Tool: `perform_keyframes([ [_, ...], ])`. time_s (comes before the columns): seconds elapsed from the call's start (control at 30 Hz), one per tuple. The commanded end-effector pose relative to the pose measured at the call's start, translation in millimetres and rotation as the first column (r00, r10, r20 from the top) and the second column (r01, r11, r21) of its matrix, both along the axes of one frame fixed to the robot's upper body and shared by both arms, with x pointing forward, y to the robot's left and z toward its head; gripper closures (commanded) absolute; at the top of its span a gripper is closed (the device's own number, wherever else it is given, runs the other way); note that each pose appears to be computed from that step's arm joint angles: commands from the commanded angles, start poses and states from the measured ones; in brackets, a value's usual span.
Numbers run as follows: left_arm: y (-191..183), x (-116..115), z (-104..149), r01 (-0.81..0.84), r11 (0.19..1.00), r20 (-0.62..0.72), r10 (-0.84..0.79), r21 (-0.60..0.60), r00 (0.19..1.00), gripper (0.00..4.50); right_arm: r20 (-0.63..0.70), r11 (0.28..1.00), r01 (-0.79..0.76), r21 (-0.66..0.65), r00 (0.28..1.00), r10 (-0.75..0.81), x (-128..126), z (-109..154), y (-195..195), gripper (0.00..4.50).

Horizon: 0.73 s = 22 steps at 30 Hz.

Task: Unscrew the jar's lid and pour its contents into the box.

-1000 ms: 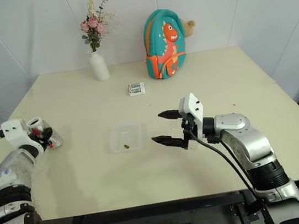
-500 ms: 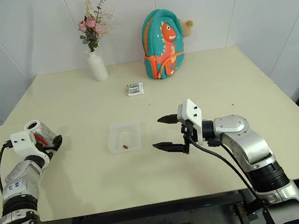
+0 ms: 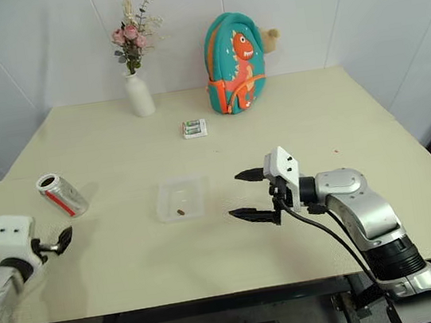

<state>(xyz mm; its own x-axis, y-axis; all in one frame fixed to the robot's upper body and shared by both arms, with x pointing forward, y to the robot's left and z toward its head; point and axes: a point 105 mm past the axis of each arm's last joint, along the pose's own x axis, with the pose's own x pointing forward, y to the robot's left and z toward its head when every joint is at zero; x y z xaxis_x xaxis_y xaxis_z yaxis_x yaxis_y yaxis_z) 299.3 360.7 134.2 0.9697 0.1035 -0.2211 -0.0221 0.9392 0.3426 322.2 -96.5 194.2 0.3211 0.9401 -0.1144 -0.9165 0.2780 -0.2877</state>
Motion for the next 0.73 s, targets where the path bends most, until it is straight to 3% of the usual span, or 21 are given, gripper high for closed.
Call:
perform_keyframes([
  [0.03,-27,-11,32,0.226,0.969,0.004,-0.227,0.098,0.974,0.02,0.04,1.0,-0.01,0.015,0.999,0.009,0,14,-7,0.0],
  [0.1,-56,-19,52,0.473,0.86,-0.017,-0.479,0.193,0.877,0.02,0.039,1.0,-0.006,-0.002,0.999,0.007,2,16,-13,0.0],
  [0.13,-79,-27,70,0.621,0.754,0.039,-0.642,0.212,0.766,0.02,0.04,1.0,-0.007,-0.022,0.999,0.008,3,15,-17,0.0],
  [0.2,-86,-32,82,0.701,0.681,0.054,-0.724,0.212,0.687,0.02,0.038,0.998,-0.015,-0.064,0.999,0.018,3,11,-22,0.0],
  [0.27,-81,-24,83,0.688,0.693,0.037,-0.71,0.217,0.703,0.02,0.075,0.994,-0.014,-0.104,0.997,0.022,7,11,-28,0.0],
  [0.4,-90,-34,68,0.759,0.62,-0.068,-0.764,0.198,0.642,0.02,0.116,0.995,-0.002,-0.103,0.993,0.014,11,17,-35,0.0],
  [0.73,-92,-29,60,0.712,0.679,0.003,-0.724,0.178,0.689,0.02,0.146,0.997,0.027,-0.073,0.989,-0.017,19,24,-38,0.0],
])
